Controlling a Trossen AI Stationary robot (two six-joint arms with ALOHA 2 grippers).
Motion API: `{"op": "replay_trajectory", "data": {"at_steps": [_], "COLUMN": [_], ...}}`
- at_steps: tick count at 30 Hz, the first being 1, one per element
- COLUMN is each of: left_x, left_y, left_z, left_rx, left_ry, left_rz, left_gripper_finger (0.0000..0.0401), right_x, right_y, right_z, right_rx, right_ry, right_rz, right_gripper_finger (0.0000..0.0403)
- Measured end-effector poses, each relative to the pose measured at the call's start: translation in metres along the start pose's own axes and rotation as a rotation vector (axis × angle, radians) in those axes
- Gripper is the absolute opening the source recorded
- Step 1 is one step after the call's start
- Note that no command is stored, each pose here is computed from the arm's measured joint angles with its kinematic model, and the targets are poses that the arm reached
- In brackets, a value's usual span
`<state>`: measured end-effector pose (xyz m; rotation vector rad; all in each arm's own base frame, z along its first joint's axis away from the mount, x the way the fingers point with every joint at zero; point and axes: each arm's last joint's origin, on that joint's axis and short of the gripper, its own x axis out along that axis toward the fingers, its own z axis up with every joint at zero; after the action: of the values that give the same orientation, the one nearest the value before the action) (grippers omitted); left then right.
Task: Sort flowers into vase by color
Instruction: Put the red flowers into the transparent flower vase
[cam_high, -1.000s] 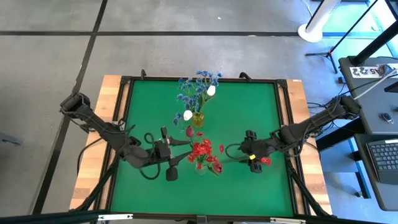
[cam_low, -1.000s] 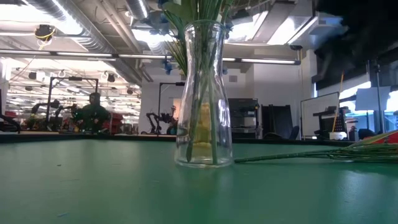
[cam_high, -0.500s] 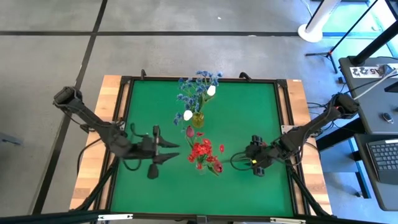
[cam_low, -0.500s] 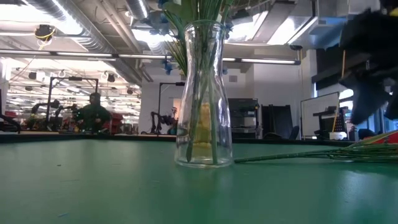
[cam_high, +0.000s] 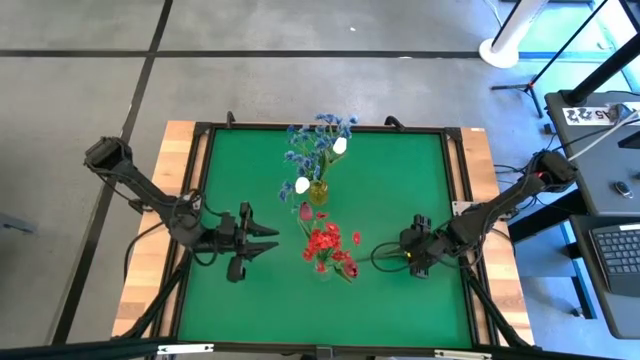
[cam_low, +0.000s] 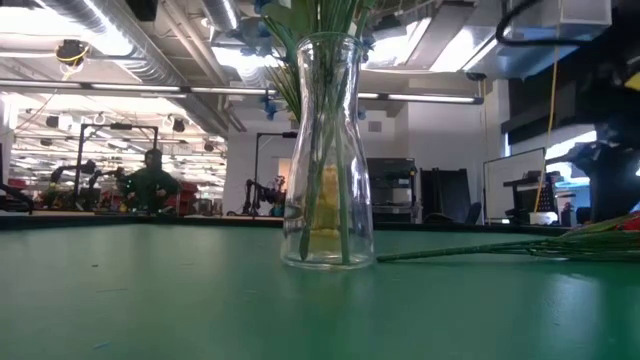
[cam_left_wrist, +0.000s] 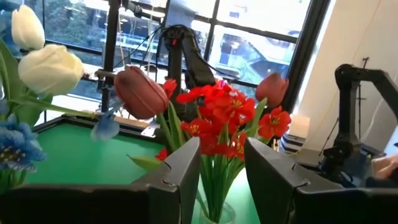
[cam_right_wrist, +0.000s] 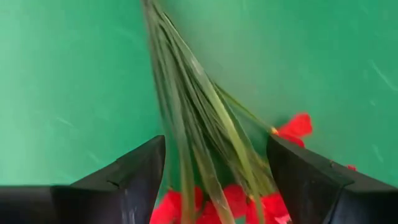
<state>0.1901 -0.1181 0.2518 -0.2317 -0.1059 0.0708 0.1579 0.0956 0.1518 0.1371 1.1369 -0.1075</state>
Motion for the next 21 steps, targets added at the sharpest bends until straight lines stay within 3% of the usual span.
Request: {"op": "replay_trajectory", "data": {"at_steps": [10,14,21], "left_x": [0.001,0.001,0.001], "left_y": [-0.001,-0.001,-0.002], "left_z": [0.003,0.003,0.006], "left_rx": [-0.008,-0.013,-0.048], "left_ry": [-0.009,-0.009,-0.040], "left_rz": [-0.009,-0.009,-0.015], "left_gripper_finger": [0.0121,0.0121,0.0121], "right_x": [0.019,0.020,0.017], "right_y": [0.003,0.003,0.006], "right_z": [-0.005,-0.005,-0.001], "right_rx": [-0.004,0.002,-0.008], "right_ry": [0.094,0.104,0.106], "right_rz": [-0.065,-0.058,-0.050], "right_gripper_finger": [0.0267,0.0227,0.0118]}}
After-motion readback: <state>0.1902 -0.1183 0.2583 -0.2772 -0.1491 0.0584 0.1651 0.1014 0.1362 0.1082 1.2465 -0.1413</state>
